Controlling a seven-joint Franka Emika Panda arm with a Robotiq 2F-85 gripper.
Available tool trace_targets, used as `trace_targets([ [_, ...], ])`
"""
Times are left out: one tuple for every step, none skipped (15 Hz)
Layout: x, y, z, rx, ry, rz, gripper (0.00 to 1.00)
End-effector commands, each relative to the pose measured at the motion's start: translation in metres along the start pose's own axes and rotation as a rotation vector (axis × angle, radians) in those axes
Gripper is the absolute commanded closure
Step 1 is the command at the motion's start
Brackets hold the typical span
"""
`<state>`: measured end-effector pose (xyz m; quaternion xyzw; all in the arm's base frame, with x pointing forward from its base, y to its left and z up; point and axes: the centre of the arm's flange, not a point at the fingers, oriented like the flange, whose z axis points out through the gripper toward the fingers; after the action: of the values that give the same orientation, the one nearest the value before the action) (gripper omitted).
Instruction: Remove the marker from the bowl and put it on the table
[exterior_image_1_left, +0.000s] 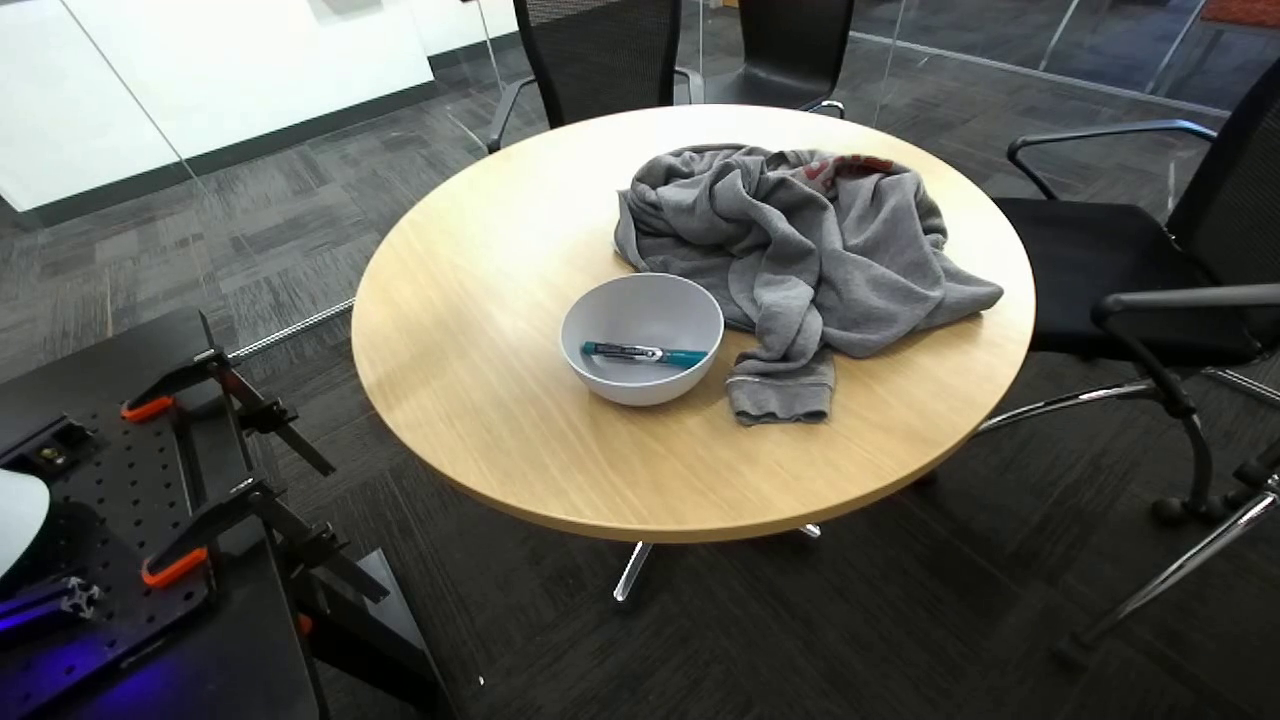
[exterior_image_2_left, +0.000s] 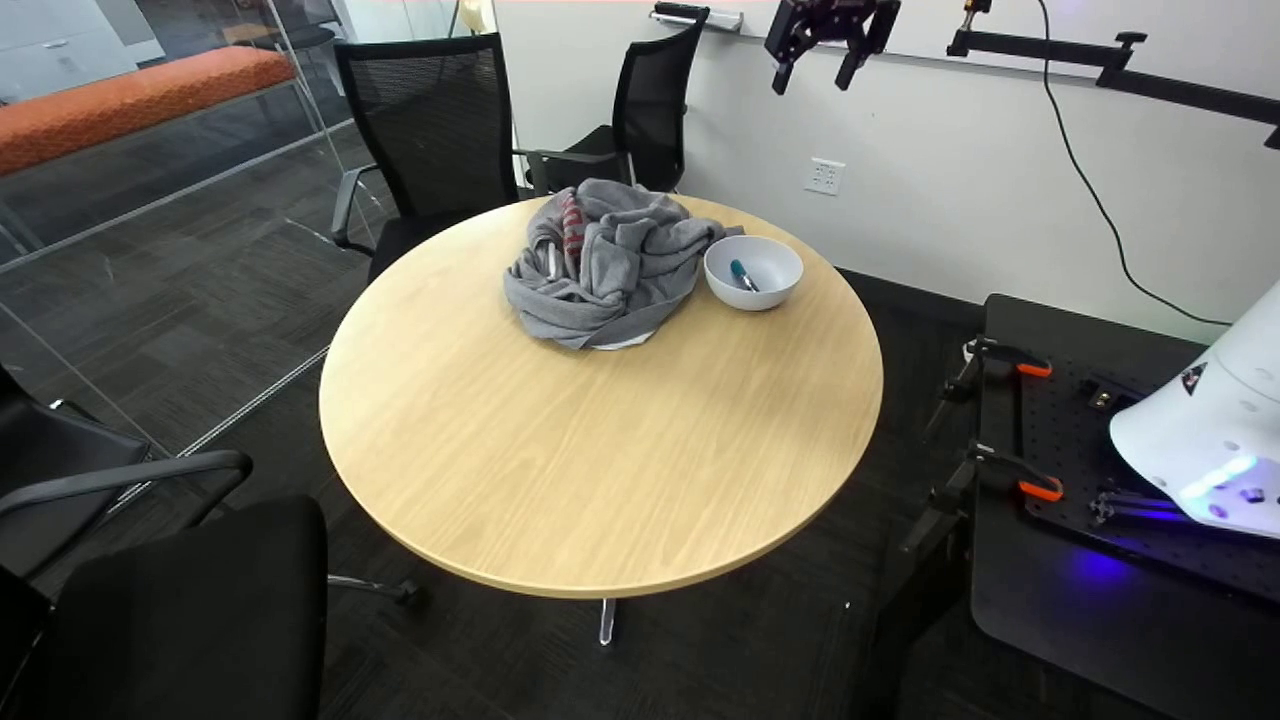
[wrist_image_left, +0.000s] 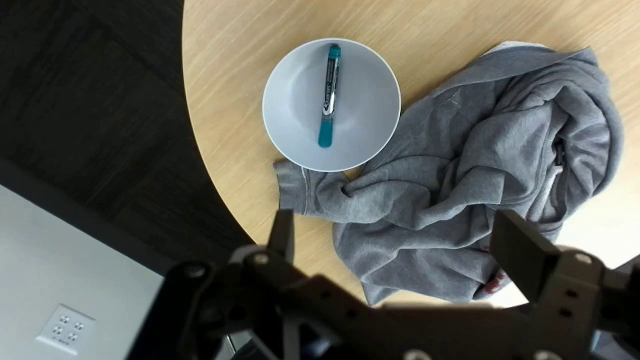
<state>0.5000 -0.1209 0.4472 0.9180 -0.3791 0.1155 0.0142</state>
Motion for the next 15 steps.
trace_targets([
  [0.009,-0.003,0.041,-0.011,0.013,0.043,0.0],
  [0.011,-0.002,0.052,-0.016,0.008,0.045,0.0],
  [0.013,0.0,0.064,-0.022,0.0,0.048,0.0],
  [0.014,0.003,0.073,-0.03,-0.005,0.054,0.0],
  [0.015,0.006,0.085,-0.039,-0.013,0.066,0.0],
  [0.016,0.009,0.095,-0.049,-0.025,0.083,0.0],
  [0.015,0.013,0.106,-0.059,-0.041,0.102,0.0],
  [0.014,0.016,0.115,-0.066,-0.059,0.111,0.0],
  [0.013,0.019,0.124,-0.07,-0.076,0.119,0.0],
  [0.009,0.02,0.13,-0.069,-0.112,0.103,0.0],
  [0.011,0.024,0.12,-0.074,-0.092,0.095,0.0],
  [0.009,0.024,0.127,-0.081,-0.105,0.096,0.0],
  [0.007,0.023,0.132,-0.086,-0.112,0.095,0.0],
  [0.007,0.023,0.134,-0.087,-0.115,0.093,0.0],
  [0.006,0.022,0.134,-0.087,-0.115,0.093,0.0],
])
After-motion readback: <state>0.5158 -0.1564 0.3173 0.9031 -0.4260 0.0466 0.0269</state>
